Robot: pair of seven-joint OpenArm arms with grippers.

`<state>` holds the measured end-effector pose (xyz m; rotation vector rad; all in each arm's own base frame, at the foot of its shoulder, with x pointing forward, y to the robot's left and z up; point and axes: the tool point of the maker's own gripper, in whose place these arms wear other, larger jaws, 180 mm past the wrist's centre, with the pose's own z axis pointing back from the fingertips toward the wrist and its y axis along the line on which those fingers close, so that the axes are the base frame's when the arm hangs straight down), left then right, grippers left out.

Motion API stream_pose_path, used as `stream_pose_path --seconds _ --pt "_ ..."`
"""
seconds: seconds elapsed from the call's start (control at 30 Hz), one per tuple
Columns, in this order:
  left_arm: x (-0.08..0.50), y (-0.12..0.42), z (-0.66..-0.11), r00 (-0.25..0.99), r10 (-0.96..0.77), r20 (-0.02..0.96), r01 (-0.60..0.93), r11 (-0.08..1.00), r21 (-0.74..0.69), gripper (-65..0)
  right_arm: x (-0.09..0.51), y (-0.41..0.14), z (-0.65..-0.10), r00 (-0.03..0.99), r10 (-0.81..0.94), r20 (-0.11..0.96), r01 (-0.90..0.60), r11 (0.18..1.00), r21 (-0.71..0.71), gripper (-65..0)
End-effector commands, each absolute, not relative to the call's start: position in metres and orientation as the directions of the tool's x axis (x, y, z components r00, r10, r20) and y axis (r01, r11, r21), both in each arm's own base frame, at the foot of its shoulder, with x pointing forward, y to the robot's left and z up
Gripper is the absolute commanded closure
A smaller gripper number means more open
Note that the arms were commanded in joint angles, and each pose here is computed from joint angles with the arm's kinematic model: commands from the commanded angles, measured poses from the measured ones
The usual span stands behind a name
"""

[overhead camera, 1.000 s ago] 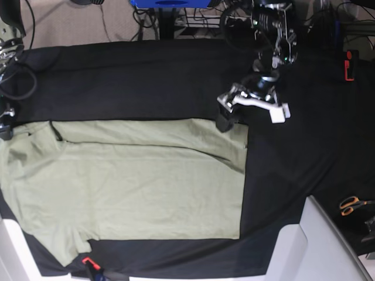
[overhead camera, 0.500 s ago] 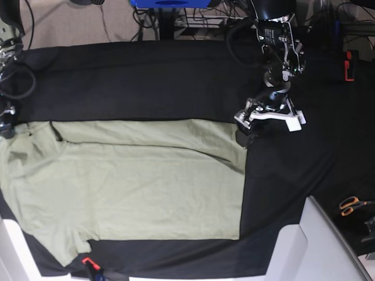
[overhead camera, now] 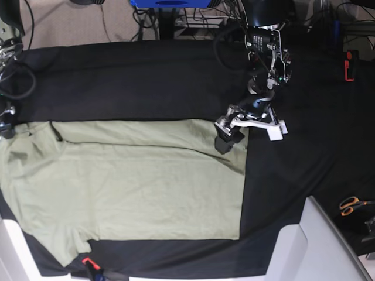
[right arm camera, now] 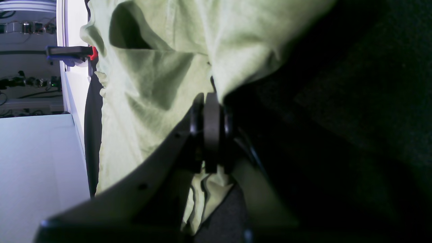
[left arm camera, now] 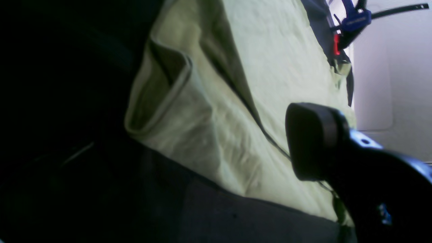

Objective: Fold the T-shirt properly
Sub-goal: 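Drag the shirt across the table with both grippers holding its edges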

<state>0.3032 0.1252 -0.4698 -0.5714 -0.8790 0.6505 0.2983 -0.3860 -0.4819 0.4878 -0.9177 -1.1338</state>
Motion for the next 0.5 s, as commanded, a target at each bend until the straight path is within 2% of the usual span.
stream_pose_path --seconds 0.0,0.1,0.27,0.33,0.4,0.47 --pt "0.299 0.120 -0.476 0.511 0.707 0.489 -0.289 0.677 -0.677 -63.8 0.307 -0.403 -0.464 0.098 -0.908 0.407 0.524 0.394 0.755 0.0" --pt "0.307 0.118 -0.471 0.508 0.705 0.495 -0.276 0.677 -0.682 -63.8 0.303 -0.403 -0.467 0.100 -0.909 0.406 0.531 0.393 0.751 0.0" --pt "0.310 0.110 -0.486 0.532 0.717 0.451 -0.301 0.658 -0.691 -63.7 0.302 -0.404 -0.467 0.097 -0.909 0.405 0.532 0.392 0.751 0.0" --pt "0.308 0.108 -0.489 0.537 0.718 0.442 -0.307 0.655 -0.691 -61.9 0.302 -0.404 -0.467 0.097 -0.909 0.405 0.532 0.392 0.751 0.0" --pt "0.308 0.108 -0.490 0.537 0.719 0.441 -0.308 0.654 -0.691 -52.8 0.302 -0.404 -0.467 0.098 -0.909 0.405 0.532 0.392 0.751 0.0" --pt "0.307 0.109 -0.490 0.534 0.723 0.438 -0.311 0.650 -0.693 -38.2 0.302 -0.404 -0.467 0.098 -0.909 0.406 0.532 0.392 0.751 0.0"
